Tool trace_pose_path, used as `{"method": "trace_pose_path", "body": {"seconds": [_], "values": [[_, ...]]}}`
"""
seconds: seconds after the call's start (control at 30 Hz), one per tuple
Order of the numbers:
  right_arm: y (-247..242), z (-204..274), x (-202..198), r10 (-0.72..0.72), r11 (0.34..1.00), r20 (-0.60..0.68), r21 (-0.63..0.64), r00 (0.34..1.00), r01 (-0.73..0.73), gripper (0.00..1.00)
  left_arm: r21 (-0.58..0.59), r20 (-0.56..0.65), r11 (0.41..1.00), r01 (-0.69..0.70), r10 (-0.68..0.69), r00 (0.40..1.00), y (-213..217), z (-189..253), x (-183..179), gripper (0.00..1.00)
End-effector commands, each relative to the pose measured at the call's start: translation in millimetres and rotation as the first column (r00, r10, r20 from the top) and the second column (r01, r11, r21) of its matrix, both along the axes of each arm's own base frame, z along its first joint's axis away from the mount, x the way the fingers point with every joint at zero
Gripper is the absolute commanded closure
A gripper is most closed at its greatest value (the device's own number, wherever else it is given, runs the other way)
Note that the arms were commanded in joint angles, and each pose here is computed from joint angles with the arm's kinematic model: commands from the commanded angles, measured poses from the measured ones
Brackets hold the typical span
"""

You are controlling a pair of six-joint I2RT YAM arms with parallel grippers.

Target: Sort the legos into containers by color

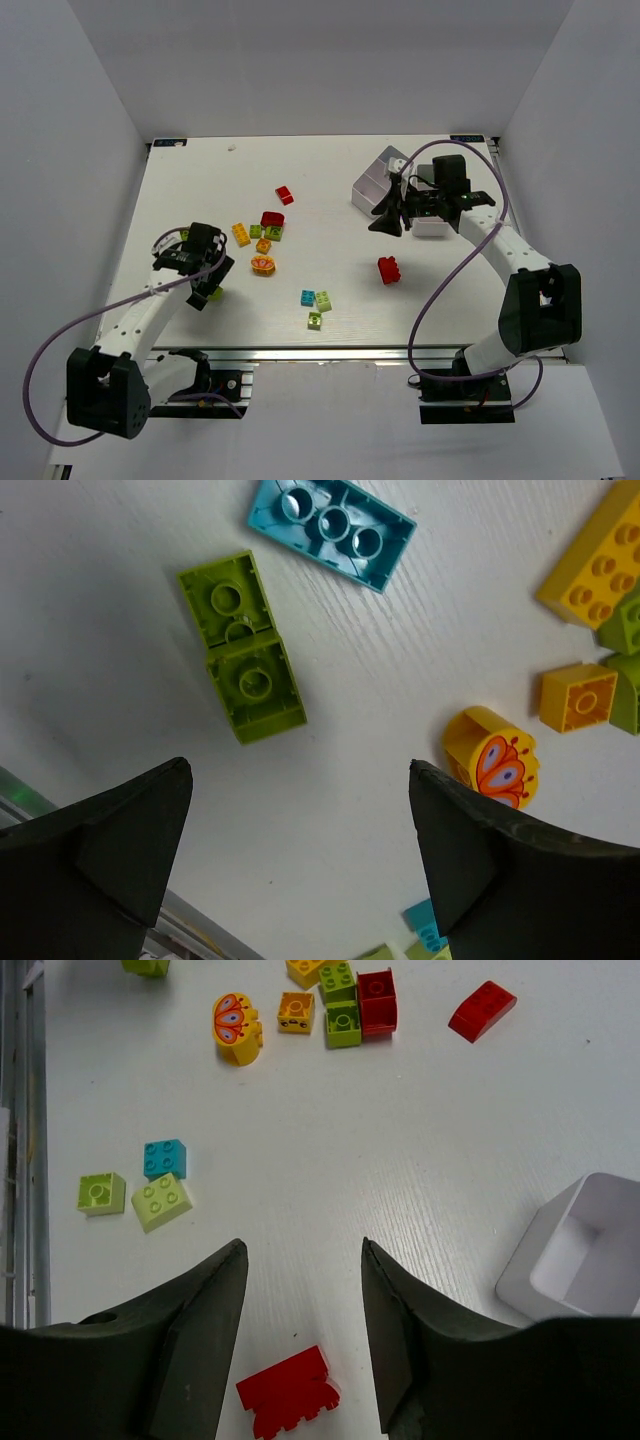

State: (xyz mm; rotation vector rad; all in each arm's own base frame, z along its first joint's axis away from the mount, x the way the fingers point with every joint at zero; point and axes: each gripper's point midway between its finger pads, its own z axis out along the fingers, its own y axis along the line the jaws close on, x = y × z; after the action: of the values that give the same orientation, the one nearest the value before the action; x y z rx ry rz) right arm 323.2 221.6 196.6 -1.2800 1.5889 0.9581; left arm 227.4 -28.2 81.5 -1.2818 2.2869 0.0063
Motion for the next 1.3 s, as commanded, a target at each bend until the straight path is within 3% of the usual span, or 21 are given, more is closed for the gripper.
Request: {"method": "trace_pose_path", "body": {"seconds": [0.0, 0.17, 0.67, 0.9, 1.27], "values": [[1, 12, 2, -0.044, 0.999, 0.019, 0.003, 0.999, 0.044, 0.46, 0.026, 0.004, 0.997, -0.076, 0.076, 0.997, 13, 9, 12, 0.02], [-1, 11, 5, -0.069, 0.998, 0.018, -0.003, 0.997, 0.069, 0.46, 0.046, -0.09, 0.995, -0.093, 0.097, 0.991, 20, -7, 12, 0.02], [-2, 7, 8, -0.081, 0.996, 0.028, -0.021, 0.996, 0.081, 0.46, 0.021, -0.092, 0.994, -0.104, 0.106, 0.99, 25, -18, 27, 0.12], [-2, 9, 12, -0.084, 0.996, 0.031, -0.02, 0.996, 0.084, 0.46, 0.001, -0.109, 0.995, -0.101, 0.101, 0.989, 23, -27, 23, 0.23], [-2, 10, 13, -0.086, 0.996, 0.033, -0.024, 0.996, 0.087, 0.46, -0.017, -0.118, 0.995, -0.1, 0.097, 0.988, 23, -34, 23, 0.31]]}}
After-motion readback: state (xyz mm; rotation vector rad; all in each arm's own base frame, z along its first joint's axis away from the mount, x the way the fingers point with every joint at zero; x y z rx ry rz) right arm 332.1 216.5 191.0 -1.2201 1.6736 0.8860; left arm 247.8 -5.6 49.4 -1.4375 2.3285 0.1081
